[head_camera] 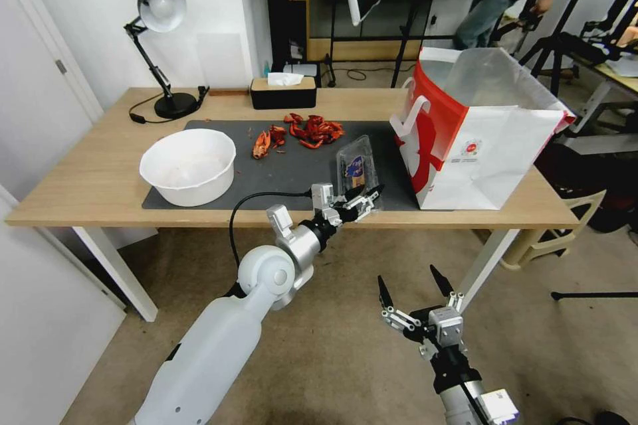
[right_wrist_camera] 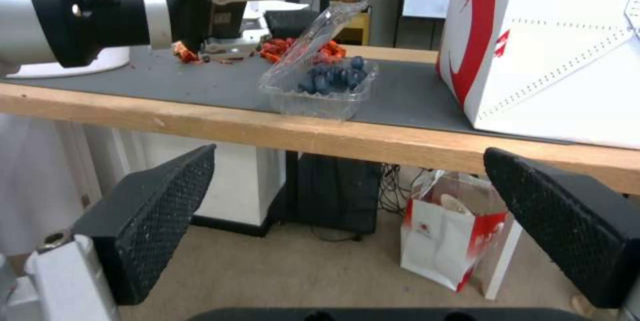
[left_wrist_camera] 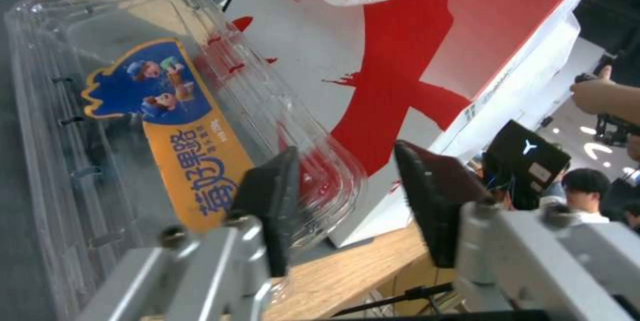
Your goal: Close the takeout container lid, then place the container into the takeout bag.
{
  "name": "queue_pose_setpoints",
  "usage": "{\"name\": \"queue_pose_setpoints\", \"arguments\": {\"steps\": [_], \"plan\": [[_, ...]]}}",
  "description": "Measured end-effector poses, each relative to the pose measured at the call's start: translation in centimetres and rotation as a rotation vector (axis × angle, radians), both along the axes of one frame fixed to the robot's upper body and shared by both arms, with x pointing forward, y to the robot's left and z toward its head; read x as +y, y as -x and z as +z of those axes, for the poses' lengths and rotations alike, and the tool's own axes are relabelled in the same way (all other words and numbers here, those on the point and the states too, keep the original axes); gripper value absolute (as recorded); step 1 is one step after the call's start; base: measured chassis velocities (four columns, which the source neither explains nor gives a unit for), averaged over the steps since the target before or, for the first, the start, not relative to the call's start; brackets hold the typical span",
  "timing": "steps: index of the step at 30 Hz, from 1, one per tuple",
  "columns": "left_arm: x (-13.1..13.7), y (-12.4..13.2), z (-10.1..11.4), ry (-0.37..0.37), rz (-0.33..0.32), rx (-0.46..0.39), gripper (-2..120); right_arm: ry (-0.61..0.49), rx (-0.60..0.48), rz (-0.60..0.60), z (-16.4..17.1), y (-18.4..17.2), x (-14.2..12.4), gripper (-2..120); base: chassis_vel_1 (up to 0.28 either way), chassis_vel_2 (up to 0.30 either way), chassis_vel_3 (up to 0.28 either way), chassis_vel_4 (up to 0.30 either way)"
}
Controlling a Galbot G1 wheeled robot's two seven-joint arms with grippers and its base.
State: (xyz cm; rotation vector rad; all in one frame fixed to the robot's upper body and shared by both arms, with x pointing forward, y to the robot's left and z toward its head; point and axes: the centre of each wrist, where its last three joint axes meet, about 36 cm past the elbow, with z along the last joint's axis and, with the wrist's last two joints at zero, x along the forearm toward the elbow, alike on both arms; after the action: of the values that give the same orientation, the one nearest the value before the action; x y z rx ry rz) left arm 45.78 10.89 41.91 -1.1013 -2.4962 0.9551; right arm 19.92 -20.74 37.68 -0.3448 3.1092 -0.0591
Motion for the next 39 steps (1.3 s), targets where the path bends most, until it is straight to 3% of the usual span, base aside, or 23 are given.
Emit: {"name": "queue_pose_setpoints", "arguments": {"steps": [1, 4, 7, 14, 21, 28, 31, 39], "plan": [[0.0, 0.0, 0.0, 0.0, 0.0, 0.0, 37, 0.0, 0.0, 0.0, 0.0, 0.0, 0.0, 100, 0.0, 0.0, 0.0, 0.0], [0.0, -0.2, 0.0, 0.005, 0.002, 0.023, 21, 0.002, 0.002, 0.0, -0.1, 0.0, 0.0, 100, 0.0, 0.0, 0.0, 0.0], [-0.1, -0.2, 0.0, -0.007, 0.005, 0.033, 15, 0.002, 0.003, 0.0, -0.1, 0.0, 0.0, 100, 0.0, 0.0, 0.0, 0.0], [-0.2, -0.1, -0.2, -0.041, 0.012, 0.04, 4, 0.001, 0.002, 0.003, -0.1, 0.0, 0.0, 100, 0.0, 0.0, 0.0, 0.0], [-0.1, 0.2, -0.4, -0.113, 0.021, 0.01, 0, -0.023, -0.009, 0.014, 0.8, -0.3, 0.6, 100, 0.0, 0.0, 0.0, 0.0], [-0.2, 0.4, -0.5, -0.172, 0.024, -0.017, 0, -0.157, -0.028, 0.013, 4.3, -1.6, 1.1, 100, 0.0, 0.0, 0.0, 0.0], [-0.1, 0.5, -0.7, -0.201, 0.026, -0.028, 0, -0.284, -0.023, -0.004, 6.8, -2.7, 0.5, 100, 0.0, 0.0, 0.0, 0.0], [0.2, 0.5, -0.9, -0.218, 0.032, -0.03, 0, -0.464, 0.013, -0.03, 9.2, -4.4, -0.6, 100, 0.0, 0.0, 0.0, 0.0]]}}
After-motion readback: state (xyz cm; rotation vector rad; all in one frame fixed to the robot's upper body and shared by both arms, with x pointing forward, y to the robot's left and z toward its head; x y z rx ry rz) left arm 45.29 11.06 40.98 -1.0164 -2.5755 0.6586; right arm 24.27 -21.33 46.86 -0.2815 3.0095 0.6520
